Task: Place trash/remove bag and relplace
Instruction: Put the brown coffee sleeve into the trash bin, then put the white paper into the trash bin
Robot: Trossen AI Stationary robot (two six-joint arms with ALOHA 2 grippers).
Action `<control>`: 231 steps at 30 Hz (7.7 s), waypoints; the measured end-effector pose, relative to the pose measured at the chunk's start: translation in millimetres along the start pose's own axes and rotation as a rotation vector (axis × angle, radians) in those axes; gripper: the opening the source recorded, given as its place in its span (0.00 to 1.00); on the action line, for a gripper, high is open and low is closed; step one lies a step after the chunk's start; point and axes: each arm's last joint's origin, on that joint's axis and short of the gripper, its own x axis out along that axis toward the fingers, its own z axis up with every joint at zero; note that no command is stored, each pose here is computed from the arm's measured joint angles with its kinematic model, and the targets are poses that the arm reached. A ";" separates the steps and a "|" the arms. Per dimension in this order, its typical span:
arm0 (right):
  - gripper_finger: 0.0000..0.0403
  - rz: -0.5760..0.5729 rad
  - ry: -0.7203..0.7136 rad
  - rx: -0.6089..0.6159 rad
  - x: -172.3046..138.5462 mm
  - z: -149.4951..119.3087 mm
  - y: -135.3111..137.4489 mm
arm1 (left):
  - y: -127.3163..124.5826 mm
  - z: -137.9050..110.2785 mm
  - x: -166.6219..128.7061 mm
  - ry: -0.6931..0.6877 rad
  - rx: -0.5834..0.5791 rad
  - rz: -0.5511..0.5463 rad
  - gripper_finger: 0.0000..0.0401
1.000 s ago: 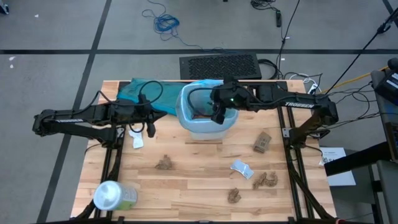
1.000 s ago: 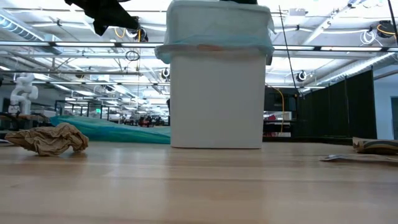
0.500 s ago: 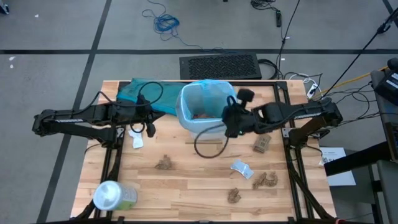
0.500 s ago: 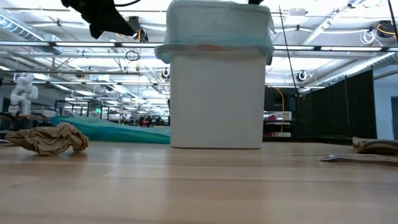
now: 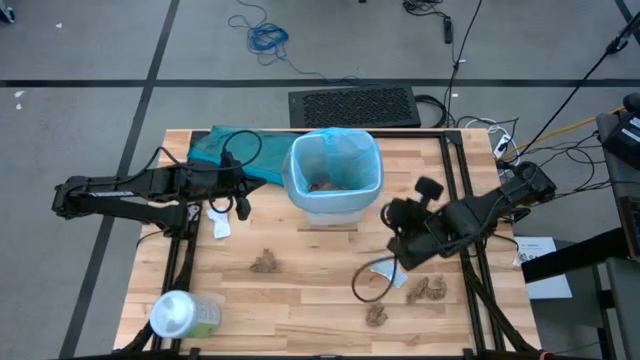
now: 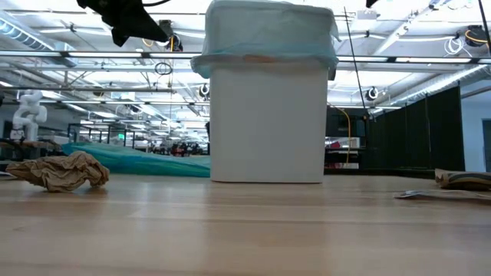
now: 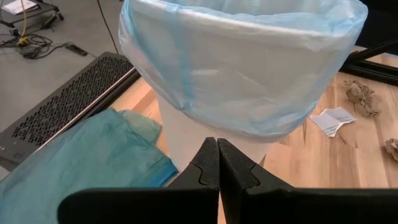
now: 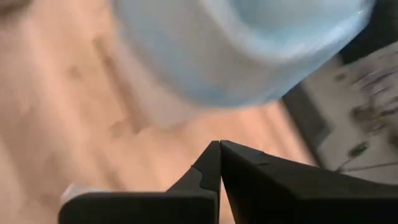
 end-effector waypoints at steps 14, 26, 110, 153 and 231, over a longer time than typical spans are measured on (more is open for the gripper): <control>0.10 -0.010 0.292 0.139 70.8 -84.4 44.5 | 0.0 -0.3 0.0 0.003 0.000 -0.003 0.00; 0.49 -0.007 0.450 0.280 137.9 -146.2 48.5 | -0.1 -0.4 0.0 0.004 -0.003 -0.004 0.00; 0.14 0.228 -0.435 0.123 21.5 126.2 -83.7 | 0.0 -1.0 0.1 0.011 -0.002 -0.003 0.00; 0.00 0.521 0.151 0.067 44.5 -24.5 64.1 | 0.1 -1.4 0.1 0.015 -0.001 -0.002 0.00; 0.00 0.780 -0.467 0.271 39.7 5.1 5.0 | 0.9 -5.2 -0.1 0.054 0.006 0.006 0.00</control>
